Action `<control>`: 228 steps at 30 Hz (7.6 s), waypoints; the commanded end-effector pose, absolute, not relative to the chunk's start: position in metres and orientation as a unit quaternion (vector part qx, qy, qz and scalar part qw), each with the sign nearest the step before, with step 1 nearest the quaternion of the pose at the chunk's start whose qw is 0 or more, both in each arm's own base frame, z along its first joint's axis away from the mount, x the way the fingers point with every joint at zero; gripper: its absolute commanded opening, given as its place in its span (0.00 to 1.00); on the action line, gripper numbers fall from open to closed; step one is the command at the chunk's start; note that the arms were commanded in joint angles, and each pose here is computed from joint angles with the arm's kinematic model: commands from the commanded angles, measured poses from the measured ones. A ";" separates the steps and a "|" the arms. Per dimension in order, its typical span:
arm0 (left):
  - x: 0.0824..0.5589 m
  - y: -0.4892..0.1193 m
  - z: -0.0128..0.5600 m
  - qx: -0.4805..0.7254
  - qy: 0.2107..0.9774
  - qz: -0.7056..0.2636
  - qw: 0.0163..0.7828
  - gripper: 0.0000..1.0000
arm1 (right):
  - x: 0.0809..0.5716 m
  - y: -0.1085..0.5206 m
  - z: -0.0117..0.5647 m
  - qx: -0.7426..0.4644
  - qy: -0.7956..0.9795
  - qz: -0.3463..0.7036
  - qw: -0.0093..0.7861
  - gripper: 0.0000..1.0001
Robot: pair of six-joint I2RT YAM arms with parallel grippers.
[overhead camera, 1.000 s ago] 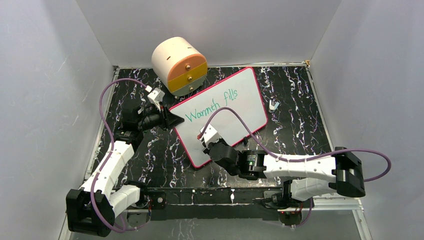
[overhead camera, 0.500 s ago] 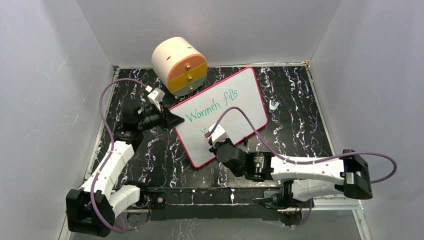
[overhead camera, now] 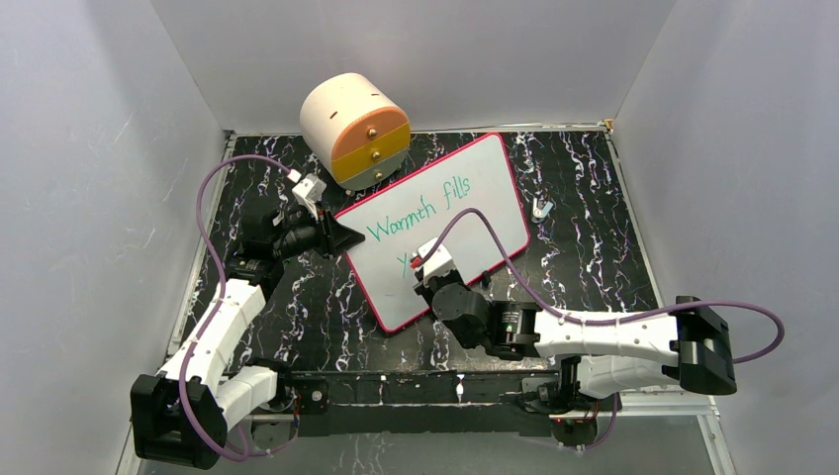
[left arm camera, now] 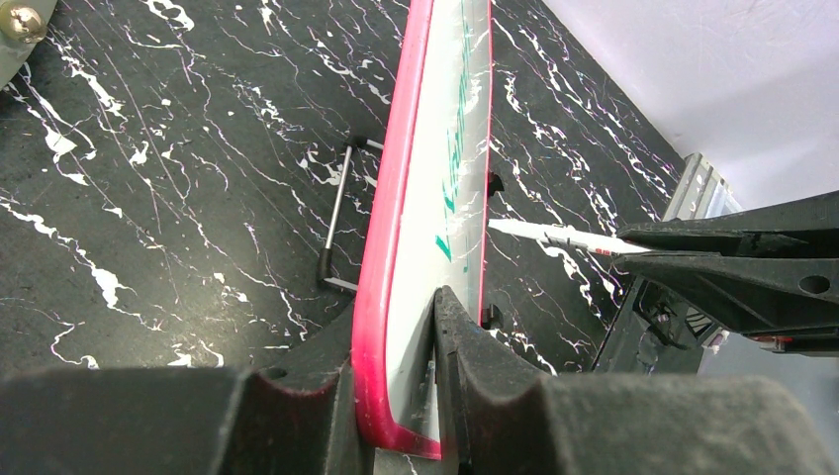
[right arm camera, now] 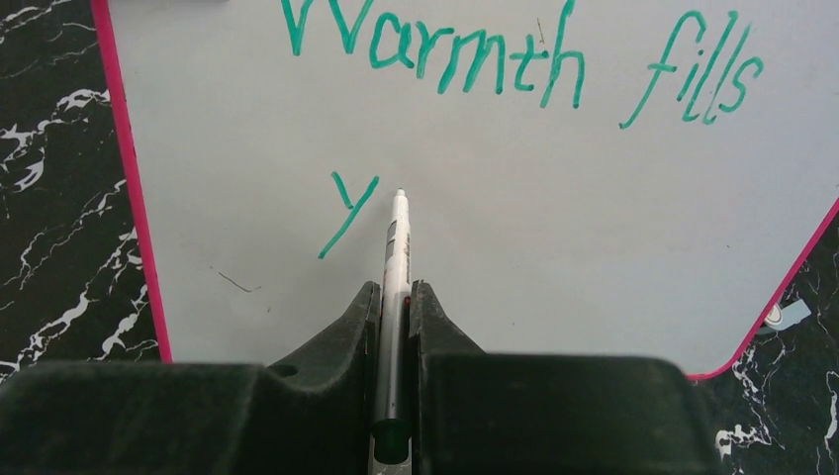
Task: Write a sentence on the whiteboard
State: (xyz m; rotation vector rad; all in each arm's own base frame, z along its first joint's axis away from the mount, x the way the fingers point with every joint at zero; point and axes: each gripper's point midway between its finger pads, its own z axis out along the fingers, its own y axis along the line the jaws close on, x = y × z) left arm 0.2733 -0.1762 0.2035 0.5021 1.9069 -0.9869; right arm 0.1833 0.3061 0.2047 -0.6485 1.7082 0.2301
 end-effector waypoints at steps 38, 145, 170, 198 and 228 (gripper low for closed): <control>0.261 -0.156 0.132 0.205 0.839 -0.326 0.386 0.00 | 0.189 0.323 0.200 -0.287 0.741 0.131 0.592 0.00; 0.261 -0.157 0.131 0.205 0.839 -0.327 0.383 0.00 | 0.212 0.298 0.218 -0.252 0.726 0.122 0.628 0.00; 0.261 -0.157 0.130 0.204 0.840 -0.328 0.381 0.00 | 0.206 0.278 0.191 -0.259 0.762 0.097 0.586 0.00; 0.260 -0.157 0.130 0.204 0.840 -0.327 0.382 0.00 | 0.219 0.281 0.208 -0.238 0.744 0.110 0.614 0.00; 0.262 -0.156 0.129 0.202 0.842 -0.325 0.380 0.00 | 0.216 0.262 0.184 -0.235 0.768 0.077 0.590 0.00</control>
